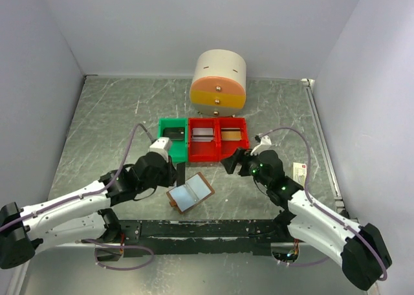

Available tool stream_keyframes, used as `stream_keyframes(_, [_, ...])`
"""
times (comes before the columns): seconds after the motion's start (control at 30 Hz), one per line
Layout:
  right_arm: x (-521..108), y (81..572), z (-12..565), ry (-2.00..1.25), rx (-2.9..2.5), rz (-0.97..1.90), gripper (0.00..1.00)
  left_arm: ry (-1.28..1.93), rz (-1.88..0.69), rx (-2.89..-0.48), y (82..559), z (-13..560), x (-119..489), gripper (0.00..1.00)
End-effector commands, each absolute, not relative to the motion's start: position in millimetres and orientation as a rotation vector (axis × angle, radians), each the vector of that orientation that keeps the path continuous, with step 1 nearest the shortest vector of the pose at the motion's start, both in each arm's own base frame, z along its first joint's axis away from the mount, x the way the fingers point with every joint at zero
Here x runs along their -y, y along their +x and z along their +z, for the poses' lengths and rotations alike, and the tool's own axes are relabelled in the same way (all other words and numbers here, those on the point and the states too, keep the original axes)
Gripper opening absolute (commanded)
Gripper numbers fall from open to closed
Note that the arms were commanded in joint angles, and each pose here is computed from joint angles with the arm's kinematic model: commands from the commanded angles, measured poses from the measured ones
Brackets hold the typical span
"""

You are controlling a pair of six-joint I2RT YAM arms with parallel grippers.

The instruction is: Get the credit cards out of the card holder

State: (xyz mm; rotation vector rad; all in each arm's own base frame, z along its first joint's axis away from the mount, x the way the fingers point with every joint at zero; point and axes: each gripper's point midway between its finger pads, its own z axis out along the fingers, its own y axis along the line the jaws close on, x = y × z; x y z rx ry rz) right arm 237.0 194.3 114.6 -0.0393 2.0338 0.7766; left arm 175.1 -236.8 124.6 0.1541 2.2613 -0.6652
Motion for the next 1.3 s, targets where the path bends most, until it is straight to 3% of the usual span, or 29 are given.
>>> stream_keyframes(0.0, [-170.4, 244.4, 116.8, 0.099, -1.994, 0.723, 0.87, 0.208, -0.78, -2.198, 192.9, 148.3, 228.8, 0.07])
stream_keyframes(0.27, [-215.1, 224.7, 163.8, -0.12, -1.877, 1.098, 0.9, 0.312, -1.306, -1.964, 192.9, 203.0, 222.6, 0.07])
stream_keyframes(0.43, [-257.5, 196.4, 206.5, -0.257, -1.749, 1.499, 0.79, 0.422, -1.483, -1.84, 173.9, 218.7, 234.9, 0.07])
stream_keyframes(0.57, [-291.7, 179.9, 218.3, -0.351, -1.718, 1.591, 0.73, 0.472, -1.583, -1.749, 159.7, 229.7, 238.3, 0.07])
stream_keyframes(0.87, [-322.1, 158.9, 235.5, -0.49, -1.655, 1.689, 0.61, 0.519, -1.645, -1.713, 144.4, 232.2, 237.9, 0.07])
stream_keyframes(1.03, [-330.4, 149.9, 233.4, -0.546, -1.659, 1.739, 0.48, 0.519, -1.657, -1.699, 141.6, 233.5, 237.4, 0.07])
stream_keyframes(1.27, [-334.6, 147.5, 240.2, -0.536, -1.625, 1.786, 0.4, 0.517, -1.689, -1.708, 139.6, 228.4, 238.5, 0.07])
